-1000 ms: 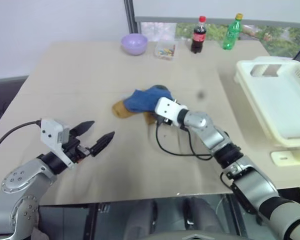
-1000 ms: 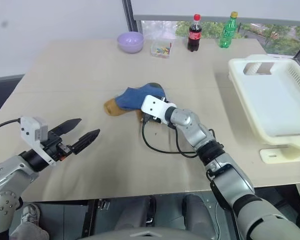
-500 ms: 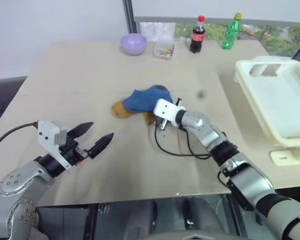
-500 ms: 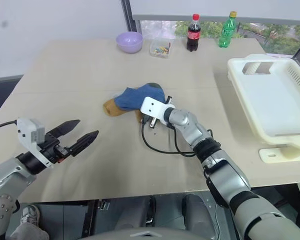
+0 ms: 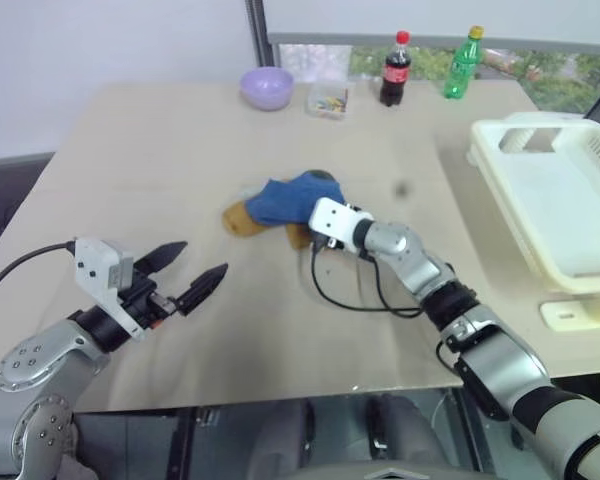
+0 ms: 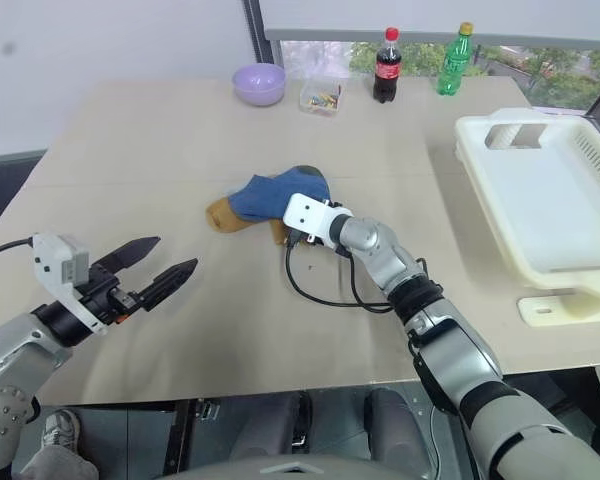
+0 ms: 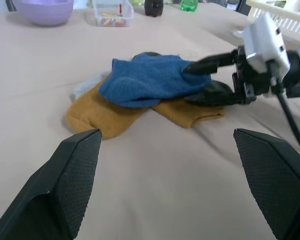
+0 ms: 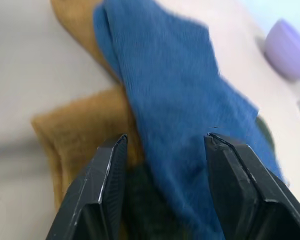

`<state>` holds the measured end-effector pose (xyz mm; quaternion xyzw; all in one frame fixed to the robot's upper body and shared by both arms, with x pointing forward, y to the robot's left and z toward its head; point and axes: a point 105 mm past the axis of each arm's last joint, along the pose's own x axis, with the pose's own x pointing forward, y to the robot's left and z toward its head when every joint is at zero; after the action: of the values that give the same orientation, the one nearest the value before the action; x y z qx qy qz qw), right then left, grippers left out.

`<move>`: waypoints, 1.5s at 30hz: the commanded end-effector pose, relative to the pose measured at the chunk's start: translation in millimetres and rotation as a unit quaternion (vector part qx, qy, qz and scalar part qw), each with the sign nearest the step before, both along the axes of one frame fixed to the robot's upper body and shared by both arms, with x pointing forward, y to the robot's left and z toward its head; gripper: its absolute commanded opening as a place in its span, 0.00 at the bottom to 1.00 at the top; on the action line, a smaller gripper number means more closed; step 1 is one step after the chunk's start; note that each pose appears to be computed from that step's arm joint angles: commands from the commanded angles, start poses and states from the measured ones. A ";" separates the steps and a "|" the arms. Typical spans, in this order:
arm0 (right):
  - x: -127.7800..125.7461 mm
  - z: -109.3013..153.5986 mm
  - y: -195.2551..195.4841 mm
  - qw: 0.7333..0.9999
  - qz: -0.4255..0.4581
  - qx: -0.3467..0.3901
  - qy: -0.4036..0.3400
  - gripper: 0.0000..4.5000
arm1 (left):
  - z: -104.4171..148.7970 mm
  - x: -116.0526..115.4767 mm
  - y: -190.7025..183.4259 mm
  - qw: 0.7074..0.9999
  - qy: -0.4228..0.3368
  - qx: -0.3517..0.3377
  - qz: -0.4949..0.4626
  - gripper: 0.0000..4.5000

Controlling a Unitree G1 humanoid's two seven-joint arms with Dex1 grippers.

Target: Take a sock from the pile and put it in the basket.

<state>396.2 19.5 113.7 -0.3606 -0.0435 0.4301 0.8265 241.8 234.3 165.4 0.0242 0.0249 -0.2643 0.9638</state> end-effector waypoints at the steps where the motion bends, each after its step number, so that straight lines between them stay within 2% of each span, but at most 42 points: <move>1: 4.3 17.5 3.4 1.000 0.001 0.007 -0.028 0.23 | 8.5 -1.3 -1.7 1.000 -0.019 0.009 -0.006 1.00; 3: 4.6 18.0 3.4 1.000 0.002 0.008 -0.029 0.06 | 8.3 -1.3 -0.9 1.000 -0.020 0.009 -0.003 1.00; 4: 4.6 19.1 3.7 1.000 0.002 0.010 -0.030 0.03 | 8.2 -1.3 -0.6 1.000 -0.020 0.009 -0.002 1.00; 13: -3.0 29.5 10.0 0.999 0.023 0.029 -0.023 0.03 | 5.6 -2.5 -0.9 1.000 -0.019 0.009 0.000 1.00; 21: -26.0 34.2 9.4 0.995 0.060 0.051 0.064 0.03 | 2.6 -2.2 -2.2 1.000 -0.014 0.010 -0.003 1.00; 29: -50.2 20.5 -8.0 0.992 0.099 -0.026 0.078 0.03 | 0.3 -0.6 -4.3 1.000 -0.010 0.011 -0.009 1.00; 39: -97.3 4.0 -50.9 0.971 0.184 -0.122 0.096 0.03 | -10.7 -1.3 -7.8 0.999 0.016 0.019 -0.027 1.00; 42: -104.1 4.7 -55.4 0.965 0.197 -0.119 0.126 0.03 | -16.5 -0.8 -11.8 0.998 0.029 0.022 -0.042 1.00; 45: -108.7 8.8 -54.7 0.962 0.205 -0.109 0.142 0.31 | -21.9 -0.3 -14.7 0.997 0.043 0.025 -0.059 1.00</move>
<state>292.0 -38.6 110.1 -0.3731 0.0674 0.6319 0.6760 241.5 220.6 140.0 0.0253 0.0723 -0.3105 0.9475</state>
